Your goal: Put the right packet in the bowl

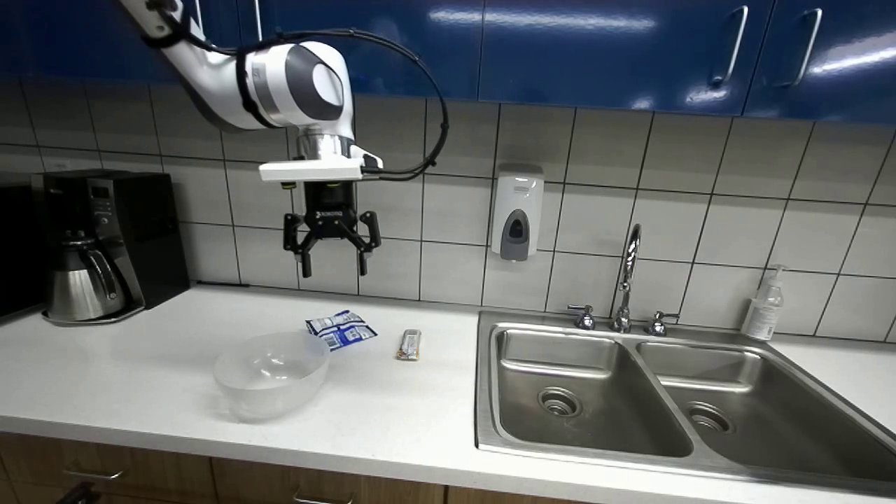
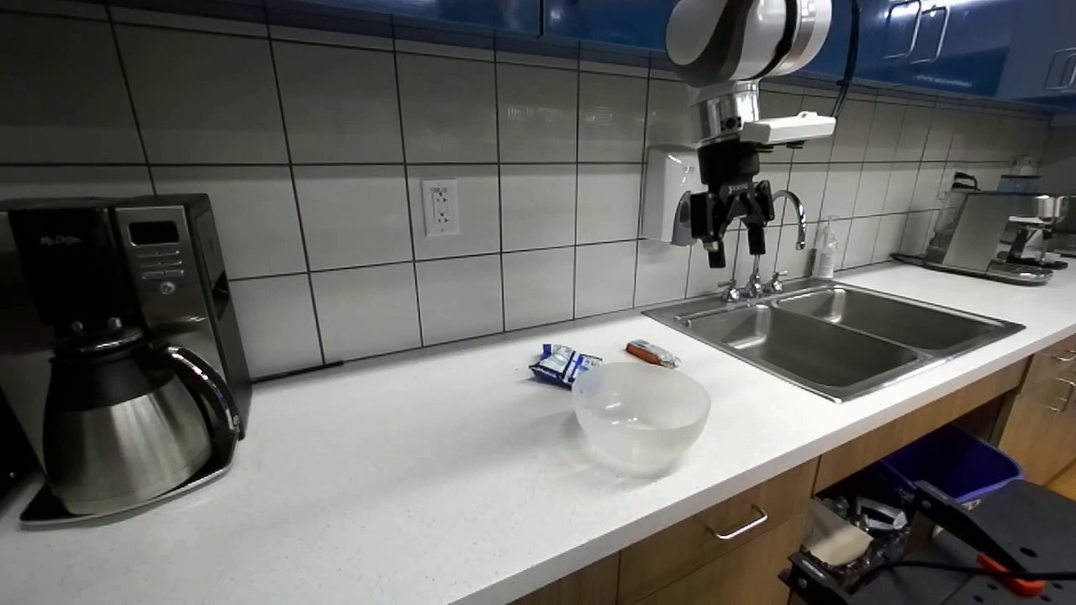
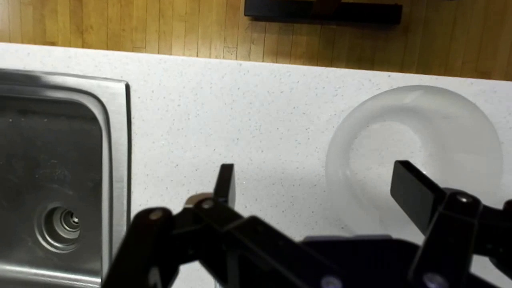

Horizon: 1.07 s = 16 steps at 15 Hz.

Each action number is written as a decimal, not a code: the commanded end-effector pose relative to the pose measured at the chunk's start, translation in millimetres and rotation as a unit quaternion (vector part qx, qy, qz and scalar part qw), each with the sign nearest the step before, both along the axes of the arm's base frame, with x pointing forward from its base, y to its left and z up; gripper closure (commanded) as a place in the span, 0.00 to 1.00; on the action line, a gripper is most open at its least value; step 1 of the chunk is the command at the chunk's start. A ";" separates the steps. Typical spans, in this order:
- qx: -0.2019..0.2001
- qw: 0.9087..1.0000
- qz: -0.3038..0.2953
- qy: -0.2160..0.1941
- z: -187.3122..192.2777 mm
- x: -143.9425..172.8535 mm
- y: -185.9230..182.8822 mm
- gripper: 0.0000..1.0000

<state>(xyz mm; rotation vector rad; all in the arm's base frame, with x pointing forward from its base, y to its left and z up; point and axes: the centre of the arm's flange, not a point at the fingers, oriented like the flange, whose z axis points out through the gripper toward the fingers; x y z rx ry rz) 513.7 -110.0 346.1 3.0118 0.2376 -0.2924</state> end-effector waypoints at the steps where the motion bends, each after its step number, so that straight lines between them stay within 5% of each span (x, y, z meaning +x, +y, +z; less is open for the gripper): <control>1: -0.003 1.000 0.021 0.009 -19.2 65.4 -38.6 0.00; 10: -0.002 1.000 0.017 0.011 -83.9 159.7 -88.6 0.00; 16: 0.003 1.000 0.010 0.021 -137.6 187.6 -91.6 0.00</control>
